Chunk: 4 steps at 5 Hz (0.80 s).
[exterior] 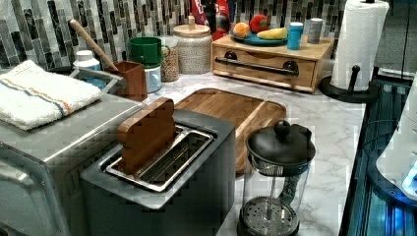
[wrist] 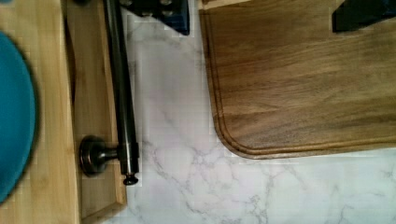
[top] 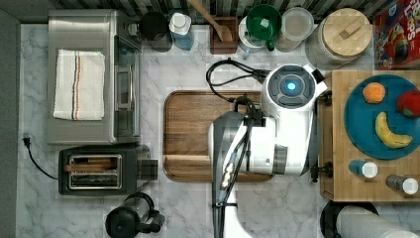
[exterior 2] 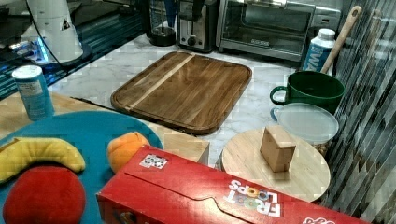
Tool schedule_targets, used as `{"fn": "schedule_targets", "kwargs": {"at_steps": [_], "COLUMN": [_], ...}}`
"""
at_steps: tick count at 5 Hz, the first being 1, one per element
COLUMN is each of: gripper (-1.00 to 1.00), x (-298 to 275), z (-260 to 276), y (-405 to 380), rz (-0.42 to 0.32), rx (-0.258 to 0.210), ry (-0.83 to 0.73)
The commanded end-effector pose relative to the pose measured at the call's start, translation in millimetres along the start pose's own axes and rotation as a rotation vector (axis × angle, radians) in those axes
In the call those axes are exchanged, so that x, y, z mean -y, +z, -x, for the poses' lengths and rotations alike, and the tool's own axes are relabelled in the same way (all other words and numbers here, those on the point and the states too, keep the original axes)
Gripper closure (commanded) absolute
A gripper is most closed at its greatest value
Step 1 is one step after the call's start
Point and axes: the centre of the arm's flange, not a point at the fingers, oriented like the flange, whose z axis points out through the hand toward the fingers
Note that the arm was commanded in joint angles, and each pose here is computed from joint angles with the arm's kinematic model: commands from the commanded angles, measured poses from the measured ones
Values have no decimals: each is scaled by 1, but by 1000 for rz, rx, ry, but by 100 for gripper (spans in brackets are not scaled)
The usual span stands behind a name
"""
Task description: Open the drawer.
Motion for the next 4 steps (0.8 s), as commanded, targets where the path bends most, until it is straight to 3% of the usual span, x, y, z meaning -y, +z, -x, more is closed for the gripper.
{"fn": "schedule_targets", "kwargs": {"at_steps": [1, 4], "gripper": [-100, -100], "x": [-82, -79], "z": [15, 22], "y": [14, 75], "rz": [8, 46], "rx": [-64, -72], "ry": [-97, -105]}}
